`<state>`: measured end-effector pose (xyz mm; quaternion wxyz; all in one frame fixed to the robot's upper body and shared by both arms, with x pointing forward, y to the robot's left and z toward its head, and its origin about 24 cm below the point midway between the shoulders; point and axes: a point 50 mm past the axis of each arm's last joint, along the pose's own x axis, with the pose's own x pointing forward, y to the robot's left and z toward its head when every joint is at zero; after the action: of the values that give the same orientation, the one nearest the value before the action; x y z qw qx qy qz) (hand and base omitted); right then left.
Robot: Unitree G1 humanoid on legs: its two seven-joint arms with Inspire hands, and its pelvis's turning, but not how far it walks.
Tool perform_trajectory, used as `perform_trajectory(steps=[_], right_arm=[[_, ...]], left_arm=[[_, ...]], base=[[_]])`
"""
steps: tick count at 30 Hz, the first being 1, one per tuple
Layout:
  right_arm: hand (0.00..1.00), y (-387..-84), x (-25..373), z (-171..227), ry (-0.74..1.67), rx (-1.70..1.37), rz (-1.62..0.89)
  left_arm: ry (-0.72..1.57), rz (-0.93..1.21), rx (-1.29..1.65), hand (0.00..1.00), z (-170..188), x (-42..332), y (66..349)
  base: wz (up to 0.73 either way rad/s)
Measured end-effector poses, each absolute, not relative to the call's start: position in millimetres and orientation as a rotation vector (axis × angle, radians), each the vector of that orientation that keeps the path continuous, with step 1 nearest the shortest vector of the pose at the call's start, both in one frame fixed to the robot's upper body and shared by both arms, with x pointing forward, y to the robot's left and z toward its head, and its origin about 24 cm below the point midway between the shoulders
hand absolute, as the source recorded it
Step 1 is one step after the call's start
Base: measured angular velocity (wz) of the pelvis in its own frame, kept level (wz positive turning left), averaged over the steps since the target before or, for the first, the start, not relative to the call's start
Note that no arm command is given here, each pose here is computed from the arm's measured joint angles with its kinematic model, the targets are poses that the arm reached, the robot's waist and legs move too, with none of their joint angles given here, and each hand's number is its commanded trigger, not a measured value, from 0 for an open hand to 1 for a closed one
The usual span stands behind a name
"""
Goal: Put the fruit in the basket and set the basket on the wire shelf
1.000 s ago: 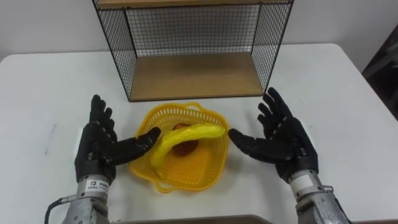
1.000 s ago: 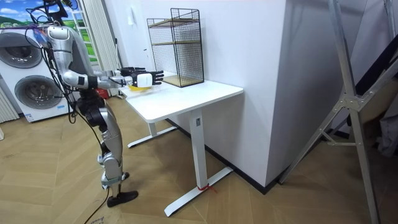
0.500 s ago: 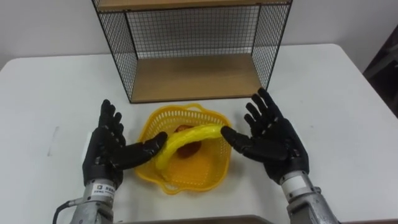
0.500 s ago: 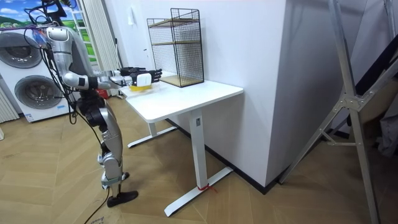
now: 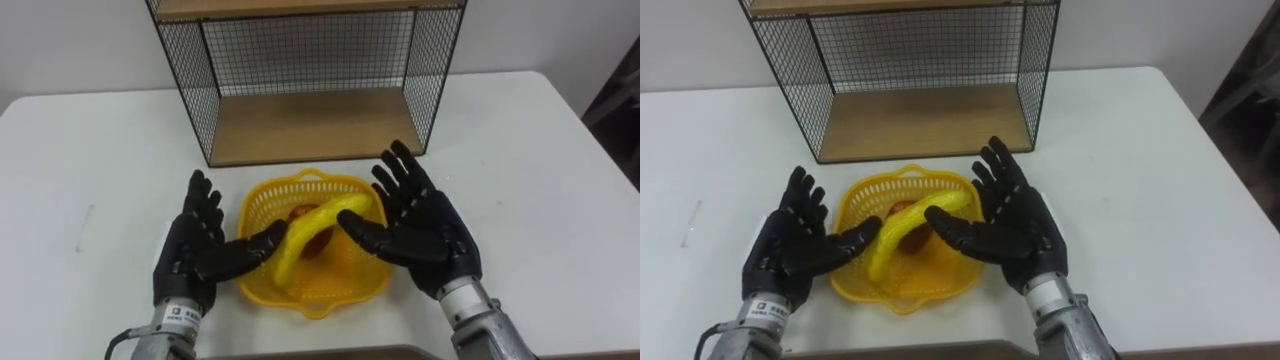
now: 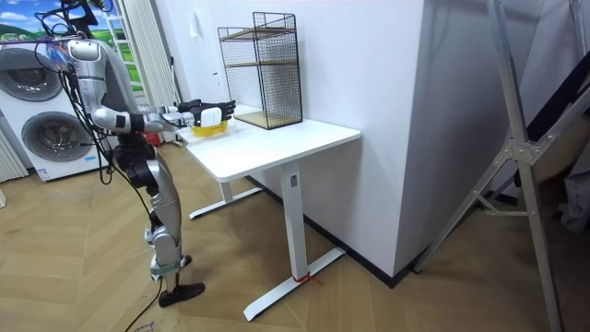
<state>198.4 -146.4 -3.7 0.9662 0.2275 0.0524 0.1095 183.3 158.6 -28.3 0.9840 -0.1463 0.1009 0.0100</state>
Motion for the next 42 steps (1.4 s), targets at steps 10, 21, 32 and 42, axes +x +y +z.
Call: perform_trajectory(steps=[10,21,32,42], right_arm=[[0.0,-142.0,195.8,-5.6,0.121,0.381,0.255],[0.0,-141.8,194.7,-6.6,0.132,0.309,0.275],[0.0,-137.9,192.7,-10.3,0.152,0.287,0.269],[0.0,-127.1,197.3,-15.1,0.173,0.364,0.237]], left_arm=[[0.207,-0.002,-0.301,0.0,-29.4,180.5,156.2],[0.195,0.001,-0.373,0.0,-26.2,181.0,157.8],[0.206,-0.04,-0.529,0.0,-23.1,180.0,136.6],[0.181,-0.05,-0.515,0.0,-16.1,190.5,133.4]], base=[[0.0],[0.0],[0.02],[0.0]])
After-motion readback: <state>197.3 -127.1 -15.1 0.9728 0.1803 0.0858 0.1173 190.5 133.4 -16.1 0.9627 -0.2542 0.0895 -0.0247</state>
